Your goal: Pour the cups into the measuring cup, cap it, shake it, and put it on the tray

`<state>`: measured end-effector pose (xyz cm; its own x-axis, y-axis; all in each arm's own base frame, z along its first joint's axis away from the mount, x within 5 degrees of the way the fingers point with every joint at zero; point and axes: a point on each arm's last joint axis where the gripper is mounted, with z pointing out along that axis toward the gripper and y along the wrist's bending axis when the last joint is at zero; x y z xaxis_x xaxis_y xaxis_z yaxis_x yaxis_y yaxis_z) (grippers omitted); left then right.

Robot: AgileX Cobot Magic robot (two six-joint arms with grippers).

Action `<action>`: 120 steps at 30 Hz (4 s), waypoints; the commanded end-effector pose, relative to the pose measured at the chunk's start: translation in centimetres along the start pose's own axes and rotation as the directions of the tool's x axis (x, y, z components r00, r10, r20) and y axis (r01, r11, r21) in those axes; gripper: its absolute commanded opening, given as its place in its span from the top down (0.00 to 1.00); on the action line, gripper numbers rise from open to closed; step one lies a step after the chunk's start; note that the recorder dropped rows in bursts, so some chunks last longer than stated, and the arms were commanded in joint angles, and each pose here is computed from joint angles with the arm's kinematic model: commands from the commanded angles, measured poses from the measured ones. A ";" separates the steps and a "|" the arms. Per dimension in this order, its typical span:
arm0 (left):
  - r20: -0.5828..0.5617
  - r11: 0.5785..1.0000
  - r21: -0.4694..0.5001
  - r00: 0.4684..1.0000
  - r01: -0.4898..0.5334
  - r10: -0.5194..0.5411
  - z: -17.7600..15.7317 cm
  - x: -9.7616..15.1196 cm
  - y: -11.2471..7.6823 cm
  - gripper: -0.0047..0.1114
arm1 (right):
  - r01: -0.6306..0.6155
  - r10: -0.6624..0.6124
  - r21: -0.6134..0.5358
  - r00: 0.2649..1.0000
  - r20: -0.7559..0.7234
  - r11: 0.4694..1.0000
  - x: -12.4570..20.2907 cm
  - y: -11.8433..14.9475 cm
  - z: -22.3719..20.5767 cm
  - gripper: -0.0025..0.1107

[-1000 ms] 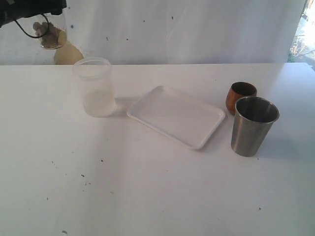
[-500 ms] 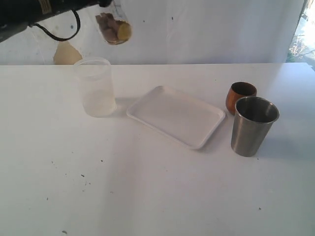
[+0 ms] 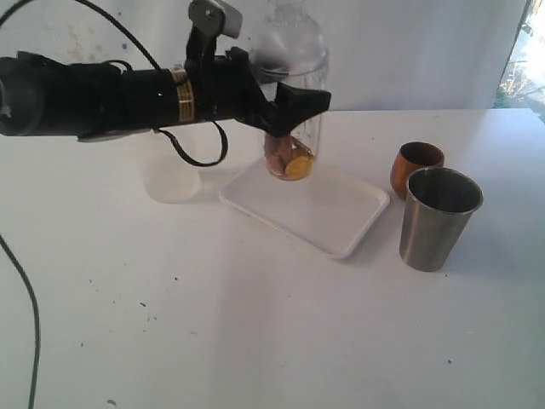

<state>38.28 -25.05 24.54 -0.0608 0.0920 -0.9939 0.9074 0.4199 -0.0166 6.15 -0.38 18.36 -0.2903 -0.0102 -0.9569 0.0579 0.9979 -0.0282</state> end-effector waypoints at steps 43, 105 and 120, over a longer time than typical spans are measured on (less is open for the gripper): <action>0.171 0.994 -0.096 0.985 0.049 -0.032 3.4 7.1 1.3 0.06 | 0.008 -0.008 0.001 1.000 0.012 1.000 0.1 0.0 0.0 0.98; 0.249 0.886 -0.461 0.965 0.042 0.084 -27.3 -2.9 -15.7 0.95 | 0.008 -0.008 0.001 1.000 0.012 1.000 0.1 0.0 0.0 0.98; 0.271 0.913 -0.380 0.962 0.146 -0.041 -28.9 2.2 -18.9 0.95 | 0.008 -0.008 0.001 1.000 0.012 1.000 0.1 0.0 0.0 0.98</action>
<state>9.16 -6.51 25.71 0.0201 -0.1515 -0.9882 0.6425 0.7593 -0.1033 6.12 -0.38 18.38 -0.2863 -0.0105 -0.9581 0.0580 0.9979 -0.0283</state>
